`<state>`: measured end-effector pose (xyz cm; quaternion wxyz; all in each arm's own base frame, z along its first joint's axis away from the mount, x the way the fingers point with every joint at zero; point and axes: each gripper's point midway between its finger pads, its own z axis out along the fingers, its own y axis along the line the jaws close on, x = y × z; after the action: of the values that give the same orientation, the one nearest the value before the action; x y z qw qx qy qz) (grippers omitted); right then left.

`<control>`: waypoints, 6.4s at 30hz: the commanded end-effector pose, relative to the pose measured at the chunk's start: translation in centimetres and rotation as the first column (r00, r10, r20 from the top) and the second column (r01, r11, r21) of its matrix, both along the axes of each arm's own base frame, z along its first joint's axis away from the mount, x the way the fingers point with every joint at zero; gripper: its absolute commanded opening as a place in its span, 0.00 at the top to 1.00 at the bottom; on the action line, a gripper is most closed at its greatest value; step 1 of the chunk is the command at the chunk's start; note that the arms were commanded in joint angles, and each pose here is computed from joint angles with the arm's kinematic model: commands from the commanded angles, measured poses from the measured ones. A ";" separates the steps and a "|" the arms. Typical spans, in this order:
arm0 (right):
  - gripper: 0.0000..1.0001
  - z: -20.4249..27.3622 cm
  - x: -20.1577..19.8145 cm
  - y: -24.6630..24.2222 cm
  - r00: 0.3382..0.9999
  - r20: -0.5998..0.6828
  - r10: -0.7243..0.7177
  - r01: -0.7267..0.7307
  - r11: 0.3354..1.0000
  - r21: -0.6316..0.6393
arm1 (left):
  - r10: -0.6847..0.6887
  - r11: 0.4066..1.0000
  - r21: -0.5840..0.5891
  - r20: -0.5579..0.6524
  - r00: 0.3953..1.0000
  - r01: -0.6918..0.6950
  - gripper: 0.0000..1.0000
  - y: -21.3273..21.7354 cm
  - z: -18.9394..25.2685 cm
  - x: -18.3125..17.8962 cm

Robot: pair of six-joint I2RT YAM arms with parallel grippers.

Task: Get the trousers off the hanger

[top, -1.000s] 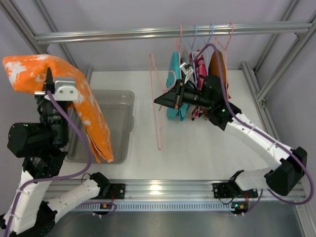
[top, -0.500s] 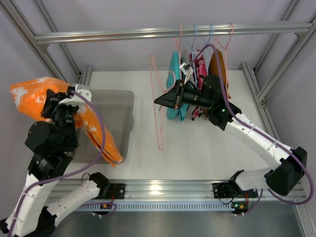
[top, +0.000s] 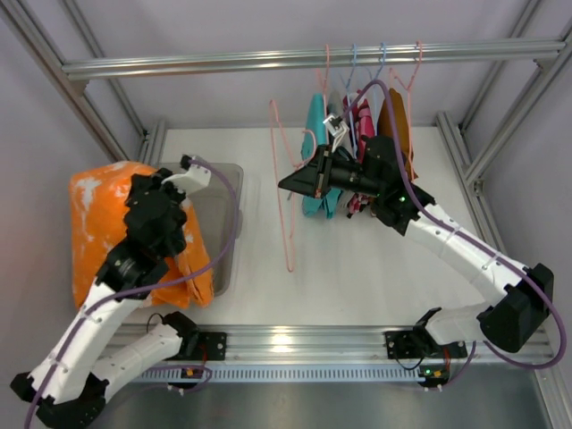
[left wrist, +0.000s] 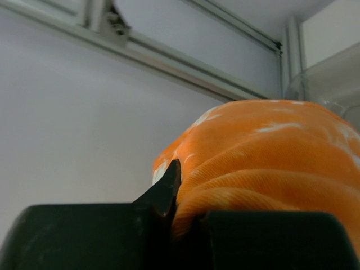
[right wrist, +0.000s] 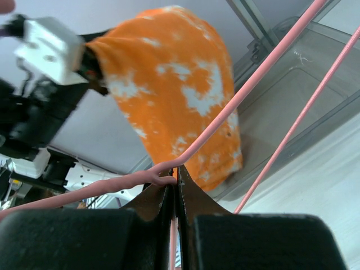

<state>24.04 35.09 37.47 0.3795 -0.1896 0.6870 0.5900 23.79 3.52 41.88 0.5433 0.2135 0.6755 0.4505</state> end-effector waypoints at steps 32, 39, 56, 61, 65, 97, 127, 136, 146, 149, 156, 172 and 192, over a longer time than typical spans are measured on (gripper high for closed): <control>1.00 11.3 -4.6 -10.4 0.917 0.342 -0.206 0.189 0.978 0.083 | -0.454 0.425 -0.877 0.010 0.891 0.226 0.01 -6.2 -15.1 11.4; 1.00 12.5 -6.2 -14.2 0.872 0.402 -0.278 0.279 0.959 0.059 | -0.583 0.405 -0.828 0.094 0.807 0.389 0.01 -8.7 -8.6 5.6; 1.00 10.2 -10.7 -26.0 0.643 0.548 -0.535 0.696 0.706 -0.128 | -0.806 0.236 -0.751 0.204 0.557 0.616 0.01 -13.4 -1.8 2.3; 1.00 5.9 -11.2 -26.2 0.719 0.481 -0.502 0.666 0.695 -0.270 | -0.825 0.189 -0.755 0.225 0.518 0.628 0.01 -14.1 -1.2 2.8; 1.00 3.9 -10.7 -25.7 0.765 0.424 -0.485 0.629 0.705 -0.327 | -0.830 0.163 -0.755 0.243 0.502 0.635 0.01 -14.4 -1.0 2.7; 1.00 10.7 -10.7 -18.5 0.855 0.480 -0.197 0.262 0.963 -0.070 | -0.878 -0.178 -0.771 0.405 0.255 0.612 0.02 -20.2 2.1 -2.9; 1.00 8.8 -2.1 0.6 0.993 -0.023 -0.117 0.118 0.990 0.080 | -0.847 -0.209 -0.864 0.394 0.357 0.457 0.20 -22.9 1.9 -4.1; 1.00 7.0 1.3 3.5 0.968 -0.130 -0.216 0.223 0.974 0.046 | -0.885 0.004 -0.920 0.180 0.430 0.392 0.25 -22.8 -2.2 -2.9; 1.00 6.3 3.3 5.9 0.953 -0.138 -0.270 0.274 0.962 0.012 | -0.880 0.111 -0.934 0.067 0.471 0.340 0.27 -23.2 -5.2 -1.3; 1.00 5.8 3.9 6.4 0.947 -0.147 -0.284 0.288 0.958 0.003 | -0.876 0.153 -0.925 0.036 0.482 0.348 0.28 -23.6 -5.6 -0.5; 1.00 5.2 4.2 7.7 0.947 -0.171 -0.270 0.274 0.962 -0.001 | -0.777 0.327 -0.869 -0.023 0.629 0.372 0.48 -21.6 -6.8 2.8; 0.01 6.1 2.6 7.5 0.976 -0.118 -0.181 0.188 0.981 0.051 | -0.584 0.431 -0.824 0.057 0.810 0.368 1.00 -15.8 -5.6 2.7; 0.01 10.2 0.1 -3.5 0.940 0.286 -0.186 0.196 0.981 -0.004 | -0.290 0.556 -0.811 0.015 0.957 0.181 1.00 -6.2 -1.3 2.1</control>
<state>24.27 32.68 47.10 0.5167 -0.1793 0.6581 0.5175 25.25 -3.23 38.40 0.5809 0.0657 0.8113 -0.0073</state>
